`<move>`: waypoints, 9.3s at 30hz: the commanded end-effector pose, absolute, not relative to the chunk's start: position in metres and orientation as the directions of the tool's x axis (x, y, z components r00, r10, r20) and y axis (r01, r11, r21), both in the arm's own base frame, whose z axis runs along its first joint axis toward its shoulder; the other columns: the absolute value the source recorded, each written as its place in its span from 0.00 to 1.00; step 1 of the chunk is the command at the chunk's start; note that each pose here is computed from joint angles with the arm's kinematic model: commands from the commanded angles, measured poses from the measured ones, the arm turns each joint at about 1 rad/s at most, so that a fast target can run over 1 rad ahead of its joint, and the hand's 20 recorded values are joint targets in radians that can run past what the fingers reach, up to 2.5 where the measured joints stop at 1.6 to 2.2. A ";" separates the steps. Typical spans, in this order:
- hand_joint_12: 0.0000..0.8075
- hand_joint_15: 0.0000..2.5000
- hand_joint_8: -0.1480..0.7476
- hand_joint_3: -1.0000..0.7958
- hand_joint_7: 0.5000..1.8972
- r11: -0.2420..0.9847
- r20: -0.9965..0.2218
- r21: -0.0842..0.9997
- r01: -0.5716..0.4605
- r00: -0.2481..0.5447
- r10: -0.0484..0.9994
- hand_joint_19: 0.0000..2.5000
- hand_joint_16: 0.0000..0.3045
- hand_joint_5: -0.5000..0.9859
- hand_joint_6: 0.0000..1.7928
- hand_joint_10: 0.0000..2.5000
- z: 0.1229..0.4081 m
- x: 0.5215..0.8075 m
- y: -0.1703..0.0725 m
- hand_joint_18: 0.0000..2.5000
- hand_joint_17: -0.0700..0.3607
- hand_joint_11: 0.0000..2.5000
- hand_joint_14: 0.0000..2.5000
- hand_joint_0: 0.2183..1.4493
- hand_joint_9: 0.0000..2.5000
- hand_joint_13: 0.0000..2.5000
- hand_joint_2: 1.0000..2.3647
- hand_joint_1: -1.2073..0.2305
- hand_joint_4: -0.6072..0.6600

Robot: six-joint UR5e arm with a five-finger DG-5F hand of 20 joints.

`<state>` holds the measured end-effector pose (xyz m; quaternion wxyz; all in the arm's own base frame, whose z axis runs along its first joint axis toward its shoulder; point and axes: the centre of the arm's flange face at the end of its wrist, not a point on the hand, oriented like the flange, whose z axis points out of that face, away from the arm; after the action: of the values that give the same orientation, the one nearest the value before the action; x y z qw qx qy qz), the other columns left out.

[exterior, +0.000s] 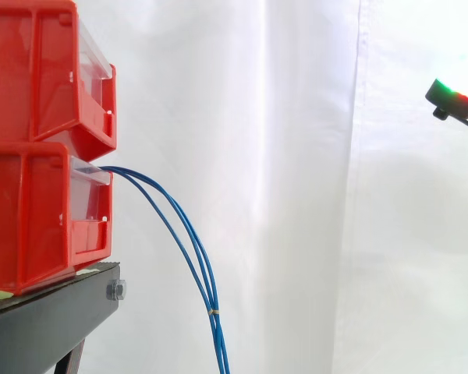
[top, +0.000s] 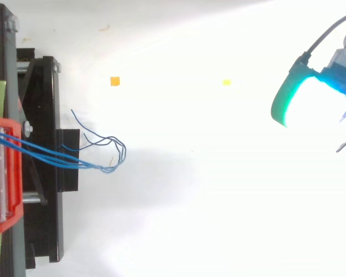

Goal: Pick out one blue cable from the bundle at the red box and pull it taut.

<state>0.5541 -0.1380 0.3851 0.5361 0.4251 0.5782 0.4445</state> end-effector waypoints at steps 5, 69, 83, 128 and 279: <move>0.46 0.11 0.45 0.31 0.11 0.243 -0.242 0.970 0.016 -0.064 0.968 0.27 0.19 0.20 0.28 0.00 0.385 0.554 -0.138 0.25 0.47 0.09 0.00 0.21 0.25 0.25 0.00 0.47 0.65; 0.41 0.07 0.43 0.28 0.11 0.520 -0.520 0.852 0.060 0.219 0.826 0.20 0.15 0.20 0.28 0.00 0.289 0.635 -0.099 0.21 0.40 0.07 0.00 0.25 0.24 0.23 0.00 0.34 0.64; 0.43 0.08 0.45 0.28 0.12 0.518 -0.508 0.855 0.018 0.225 0.831 0.21 0.16 0.20 0.28 0.00 0.291 0.641 -0.088 0.22 0.41 0.08 0.00 0.23 0.26 0.23 0.00 0.38 0.66; 0.45 0.09 0.47 0.29 0.12 0.343 -0.334 0.939 -0.036 0.149 0.931 0.23 0.17 0.21 0.28 0.00 0.175 0.709 -0.074 0.23 0.43 0.09 0.00 0.22 0.28 0.25 0.00 0.43 0.68; 0.45 0.13 0.47 0.38 0.27 0.212 -0.202 0.939 -0.270 0.065 0.977 0.27 0.17 0.23 0.43 0.01 0.130 0.774 -0.083 0.26 0.43 0.15 0.01 0.28 0.31 0.28 0.01 0.46 0.56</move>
<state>0.7749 -0.0815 0.1316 0.6238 0.3785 0.4645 0.5017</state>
